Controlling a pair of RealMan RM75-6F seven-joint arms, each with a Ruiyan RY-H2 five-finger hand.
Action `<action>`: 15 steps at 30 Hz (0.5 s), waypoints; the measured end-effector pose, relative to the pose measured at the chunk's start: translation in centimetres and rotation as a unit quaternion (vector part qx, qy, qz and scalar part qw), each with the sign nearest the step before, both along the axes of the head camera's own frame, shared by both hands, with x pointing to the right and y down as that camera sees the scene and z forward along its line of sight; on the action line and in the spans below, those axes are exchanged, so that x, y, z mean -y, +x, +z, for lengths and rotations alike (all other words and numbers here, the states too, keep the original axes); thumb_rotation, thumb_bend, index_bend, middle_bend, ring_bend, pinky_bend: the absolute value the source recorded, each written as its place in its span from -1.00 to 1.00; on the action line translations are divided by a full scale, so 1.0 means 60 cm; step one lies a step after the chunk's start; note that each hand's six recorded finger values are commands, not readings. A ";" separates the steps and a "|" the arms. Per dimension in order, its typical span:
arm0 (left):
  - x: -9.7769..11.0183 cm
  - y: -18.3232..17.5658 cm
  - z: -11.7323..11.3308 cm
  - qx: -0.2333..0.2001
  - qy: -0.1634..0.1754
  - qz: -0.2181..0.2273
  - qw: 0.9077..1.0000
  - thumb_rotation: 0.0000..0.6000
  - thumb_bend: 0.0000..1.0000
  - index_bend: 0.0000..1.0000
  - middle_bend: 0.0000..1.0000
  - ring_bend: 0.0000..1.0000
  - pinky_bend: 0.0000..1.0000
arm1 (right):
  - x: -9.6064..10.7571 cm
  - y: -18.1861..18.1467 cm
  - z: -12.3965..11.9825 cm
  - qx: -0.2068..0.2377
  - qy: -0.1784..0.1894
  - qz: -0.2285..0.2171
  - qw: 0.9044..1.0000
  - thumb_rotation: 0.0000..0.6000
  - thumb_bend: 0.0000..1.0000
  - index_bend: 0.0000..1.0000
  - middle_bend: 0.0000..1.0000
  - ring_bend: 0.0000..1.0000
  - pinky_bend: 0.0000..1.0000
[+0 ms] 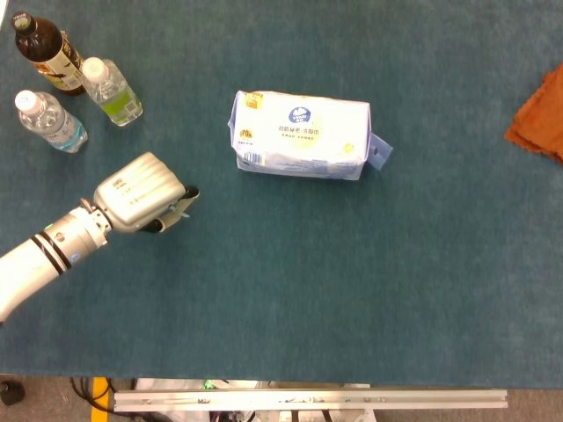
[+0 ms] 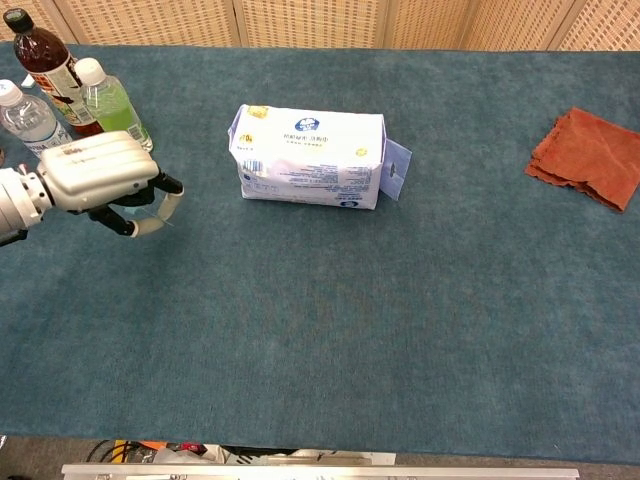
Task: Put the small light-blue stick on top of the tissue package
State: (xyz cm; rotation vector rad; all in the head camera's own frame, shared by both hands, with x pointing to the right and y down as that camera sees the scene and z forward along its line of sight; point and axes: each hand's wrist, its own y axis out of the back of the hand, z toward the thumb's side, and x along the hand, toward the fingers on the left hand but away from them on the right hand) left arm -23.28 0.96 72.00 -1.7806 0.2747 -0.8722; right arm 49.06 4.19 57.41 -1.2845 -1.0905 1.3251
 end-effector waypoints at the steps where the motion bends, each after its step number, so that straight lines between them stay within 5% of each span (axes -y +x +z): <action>1: 0.003 0.004 -0.010 -0.003 0.001 0.002 1.000 1.00 -0.23 0.14 0.98 0.96 0.91 | 0.001 -0.001 0.000 0.000 0.000 -0.001 1.000 1.00 -0.13 -0.54 -0.30 -0.48 -0.22; 10: 0.028 0.070 -0.077 -0.008 0.002 0.048 0.999 1.00 -0.23 0.14 0.98 0.96 0.90 | 0.019 -0.021 -0.002 -0.005 0.001 -0.023 1.000 1.00 -0.13 -0.54 -0.30 -0.48 -0.22; 15: 0.038 0.101 -0.095 0.000 0.031 0.077 0.997 1.00 -0.23 0.14 0.97 0.96 0.90 | 0.028 -0.029 -0.001 -0.006 -0.002 -0.031 1.000 1.00 -0.13 -0.54 -0.30 -0.48 -0.22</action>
